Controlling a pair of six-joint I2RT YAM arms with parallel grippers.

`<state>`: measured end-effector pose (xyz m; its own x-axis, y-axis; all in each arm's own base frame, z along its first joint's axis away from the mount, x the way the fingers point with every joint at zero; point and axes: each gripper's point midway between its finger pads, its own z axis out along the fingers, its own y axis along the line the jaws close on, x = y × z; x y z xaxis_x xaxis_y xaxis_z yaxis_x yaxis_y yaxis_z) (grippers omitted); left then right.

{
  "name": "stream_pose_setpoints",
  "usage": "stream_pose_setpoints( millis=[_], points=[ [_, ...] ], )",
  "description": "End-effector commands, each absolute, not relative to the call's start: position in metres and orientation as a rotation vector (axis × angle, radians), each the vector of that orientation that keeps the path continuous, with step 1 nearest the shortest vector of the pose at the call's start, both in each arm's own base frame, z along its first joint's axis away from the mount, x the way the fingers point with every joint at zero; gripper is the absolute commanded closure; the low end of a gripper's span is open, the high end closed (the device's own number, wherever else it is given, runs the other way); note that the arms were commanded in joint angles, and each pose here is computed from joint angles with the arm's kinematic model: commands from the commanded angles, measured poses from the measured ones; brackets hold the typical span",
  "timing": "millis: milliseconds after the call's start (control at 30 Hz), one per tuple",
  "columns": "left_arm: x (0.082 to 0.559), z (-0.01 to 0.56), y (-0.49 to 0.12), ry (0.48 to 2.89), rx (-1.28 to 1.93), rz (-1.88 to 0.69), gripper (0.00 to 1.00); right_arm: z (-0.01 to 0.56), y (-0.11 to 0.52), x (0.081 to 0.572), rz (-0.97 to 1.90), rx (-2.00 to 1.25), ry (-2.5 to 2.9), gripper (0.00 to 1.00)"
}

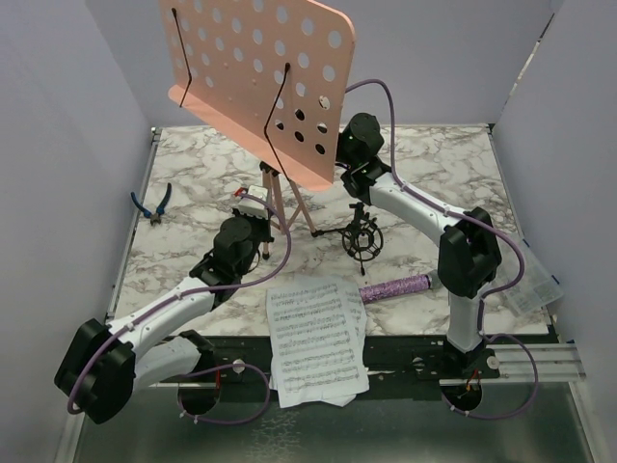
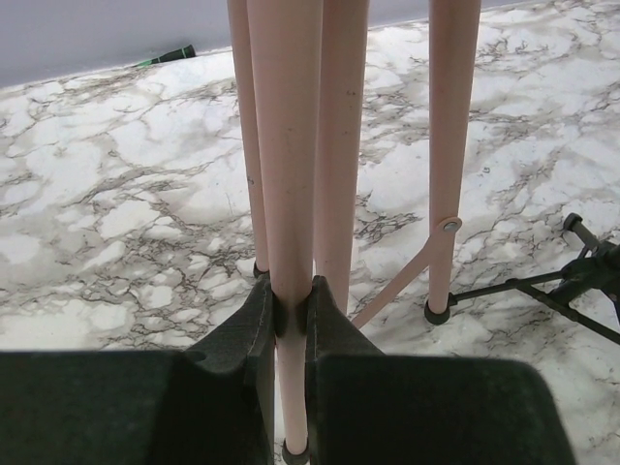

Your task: Set up the instrument practice props

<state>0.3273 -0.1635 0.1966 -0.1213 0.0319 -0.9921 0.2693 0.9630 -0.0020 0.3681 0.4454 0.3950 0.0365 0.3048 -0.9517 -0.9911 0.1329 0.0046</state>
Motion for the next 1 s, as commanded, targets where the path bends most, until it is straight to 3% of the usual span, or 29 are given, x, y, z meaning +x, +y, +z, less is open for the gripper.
stream_pose_setpoints(
  millis=[0,333,967],
  points=[
    [0.333,0.195,-0.152,1.693,0.202,-0.135,1.0,0.513,0.406,0.367,1.076,-0.686,0.695,0.99],
    [0.341,0.182,-0.139,1.749,0.163,-0.025,1.0,0.538,0.394,0.377,1.037,-0.619,0.66,0.99],
    [0.35,0.213,-0.115,1.69,-0.029,0.045,1.0,0.575,0.396,0.377,1.06,-0.623,0.588,0.99]
  ],
)
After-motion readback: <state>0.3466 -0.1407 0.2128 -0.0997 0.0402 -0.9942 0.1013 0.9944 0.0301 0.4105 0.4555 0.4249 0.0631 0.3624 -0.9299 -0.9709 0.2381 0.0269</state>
